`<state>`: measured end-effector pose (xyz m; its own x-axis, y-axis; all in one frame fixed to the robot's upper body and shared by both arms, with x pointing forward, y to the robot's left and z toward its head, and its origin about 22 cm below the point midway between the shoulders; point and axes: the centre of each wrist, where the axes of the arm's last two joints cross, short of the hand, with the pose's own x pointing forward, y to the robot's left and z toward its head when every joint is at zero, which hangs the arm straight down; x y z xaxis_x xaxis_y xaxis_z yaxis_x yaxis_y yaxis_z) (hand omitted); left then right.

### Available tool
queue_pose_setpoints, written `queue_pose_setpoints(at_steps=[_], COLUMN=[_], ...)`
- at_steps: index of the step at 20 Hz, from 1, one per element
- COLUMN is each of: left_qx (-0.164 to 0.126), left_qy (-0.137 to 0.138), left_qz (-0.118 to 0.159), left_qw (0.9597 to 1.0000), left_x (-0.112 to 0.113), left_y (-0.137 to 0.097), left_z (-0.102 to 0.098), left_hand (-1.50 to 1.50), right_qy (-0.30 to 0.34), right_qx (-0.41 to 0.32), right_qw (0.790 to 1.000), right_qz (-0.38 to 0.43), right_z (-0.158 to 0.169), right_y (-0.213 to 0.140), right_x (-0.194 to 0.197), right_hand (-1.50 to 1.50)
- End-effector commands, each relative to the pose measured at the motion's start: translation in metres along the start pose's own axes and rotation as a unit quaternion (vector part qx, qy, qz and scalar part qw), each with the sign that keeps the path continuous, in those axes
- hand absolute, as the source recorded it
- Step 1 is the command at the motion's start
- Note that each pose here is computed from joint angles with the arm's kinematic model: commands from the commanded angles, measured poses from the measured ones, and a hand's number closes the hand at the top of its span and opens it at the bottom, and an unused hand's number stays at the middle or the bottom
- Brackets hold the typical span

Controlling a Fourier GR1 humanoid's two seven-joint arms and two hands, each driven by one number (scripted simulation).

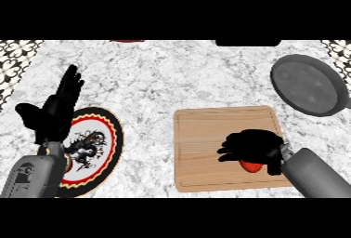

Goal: Pick the tomato from the cutting board and place it in the pan

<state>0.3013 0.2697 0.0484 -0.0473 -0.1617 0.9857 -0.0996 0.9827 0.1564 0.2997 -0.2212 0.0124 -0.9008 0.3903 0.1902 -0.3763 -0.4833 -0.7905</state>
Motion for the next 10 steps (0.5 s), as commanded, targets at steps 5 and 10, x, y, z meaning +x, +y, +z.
queue_pose_setpoints(at_steps=[5, 10], left_qx=[0.005, -0.002], left_qy=[0.008, 0.002], left_qz=[-0.002, 0.003], left_qw=[1.0, 1.0], left_x=[-0.008, -0.005], left_y=[0.008, 0.023], left_z=[-0.002, -0.003], left_hand=[0.0, 0.0], right_qy=[-0.076, -0.075], right_qx=[-0.006, -0.003], right_qw=[0.997, 0.997], right_qz=[0.023, 0.031], right_z=[-0.006, -0.012], right_y=[0.005, 0.009], right_x=[-0.011, -0.015], right_hand=[1.5, 1.5])
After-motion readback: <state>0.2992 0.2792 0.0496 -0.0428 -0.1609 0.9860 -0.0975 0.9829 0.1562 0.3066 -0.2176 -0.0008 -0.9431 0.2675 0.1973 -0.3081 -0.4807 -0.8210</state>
